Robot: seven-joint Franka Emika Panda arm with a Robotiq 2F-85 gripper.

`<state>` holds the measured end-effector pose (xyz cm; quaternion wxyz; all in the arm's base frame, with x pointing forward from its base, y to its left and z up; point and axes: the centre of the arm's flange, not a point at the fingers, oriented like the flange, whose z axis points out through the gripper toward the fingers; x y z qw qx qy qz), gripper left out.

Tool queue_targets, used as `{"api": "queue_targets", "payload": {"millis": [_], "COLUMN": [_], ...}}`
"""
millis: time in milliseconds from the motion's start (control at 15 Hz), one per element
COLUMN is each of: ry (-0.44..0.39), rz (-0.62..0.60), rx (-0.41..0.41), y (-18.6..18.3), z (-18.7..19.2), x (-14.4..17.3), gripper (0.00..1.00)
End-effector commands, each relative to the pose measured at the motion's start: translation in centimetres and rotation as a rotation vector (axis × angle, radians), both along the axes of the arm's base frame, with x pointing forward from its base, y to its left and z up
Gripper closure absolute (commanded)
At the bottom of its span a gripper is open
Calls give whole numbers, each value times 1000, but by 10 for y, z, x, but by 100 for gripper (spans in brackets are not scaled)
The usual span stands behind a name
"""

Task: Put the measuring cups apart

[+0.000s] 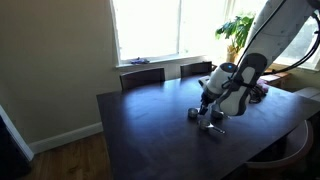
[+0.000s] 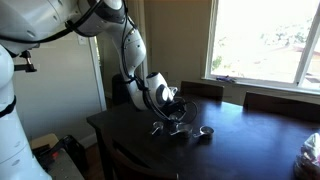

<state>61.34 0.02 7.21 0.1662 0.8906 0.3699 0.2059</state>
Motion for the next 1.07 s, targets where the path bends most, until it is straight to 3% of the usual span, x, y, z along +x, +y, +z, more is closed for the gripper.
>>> {"api": "queue_targets", "payload": {"millis": [0, 600, 667, 1000], "ry": [26, 167, 134, 147], "rz": [-48, -233, -185, -206], "rx": [50, 128, 81, 103], "y": [-9, -38, -33, -36], "z": [44, 112, 85, 98], "x": [-19, -38, -17, -25], "gripper": [0, 0, 0, 0]}}
